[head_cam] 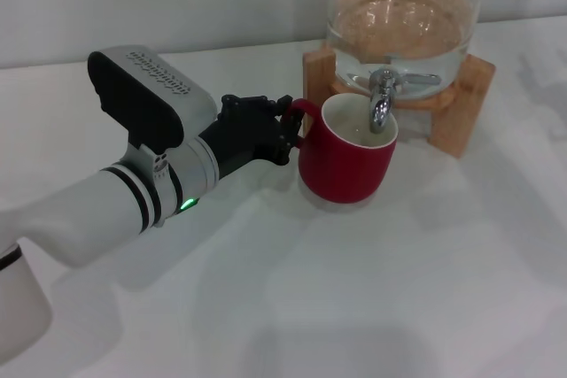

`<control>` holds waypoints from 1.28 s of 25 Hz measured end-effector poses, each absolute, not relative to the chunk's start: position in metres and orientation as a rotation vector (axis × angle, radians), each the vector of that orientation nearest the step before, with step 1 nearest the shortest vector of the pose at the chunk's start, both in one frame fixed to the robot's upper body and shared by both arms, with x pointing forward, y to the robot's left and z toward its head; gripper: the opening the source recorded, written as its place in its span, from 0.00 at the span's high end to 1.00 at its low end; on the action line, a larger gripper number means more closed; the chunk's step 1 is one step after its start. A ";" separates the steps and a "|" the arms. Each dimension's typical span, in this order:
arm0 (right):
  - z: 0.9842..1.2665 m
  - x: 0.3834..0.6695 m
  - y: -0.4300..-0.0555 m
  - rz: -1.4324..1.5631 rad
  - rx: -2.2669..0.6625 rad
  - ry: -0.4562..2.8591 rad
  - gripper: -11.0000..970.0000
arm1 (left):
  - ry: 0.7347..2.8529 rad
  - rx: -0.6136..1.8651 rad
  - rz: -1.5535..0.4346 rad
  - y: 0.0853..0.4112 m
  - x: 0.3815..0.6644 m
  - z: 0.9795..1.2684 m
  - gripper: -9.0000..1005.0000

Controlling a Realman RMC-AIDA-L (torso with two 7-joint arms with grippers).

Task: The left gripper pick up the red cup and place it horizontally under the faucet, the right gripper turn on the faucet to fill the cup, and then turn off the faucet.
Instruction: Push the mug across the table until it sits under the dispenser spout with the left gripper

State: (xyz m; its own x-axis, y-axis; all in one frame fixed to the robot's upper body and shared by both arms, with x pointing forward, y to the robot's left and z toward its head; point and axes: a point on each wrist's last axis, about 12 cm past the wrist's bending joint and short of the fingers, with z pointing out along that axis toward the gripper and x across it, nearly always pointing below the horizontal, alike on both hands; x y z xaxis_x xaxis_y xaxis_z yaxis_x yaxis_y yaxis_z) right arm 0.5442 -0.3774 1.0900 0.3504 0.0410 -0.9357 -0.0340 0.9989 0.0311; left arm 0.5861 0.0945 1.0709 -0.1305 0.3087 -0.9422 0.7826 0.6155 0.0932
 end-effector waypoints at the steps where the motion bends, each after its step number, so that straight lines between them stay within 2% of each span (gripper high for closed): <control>1: 1.090 0.544 -0.377 0.049 0.007 1.212 0.36 | 1.711 0.904 -0.521 0.094 0.587 1.071 0.83; 32: 1.090 0.548 -0.373 0.055 -0.008 1.216 0.36 | 1.753 0.948 -0.513 0.089 0.593 1.066 0.83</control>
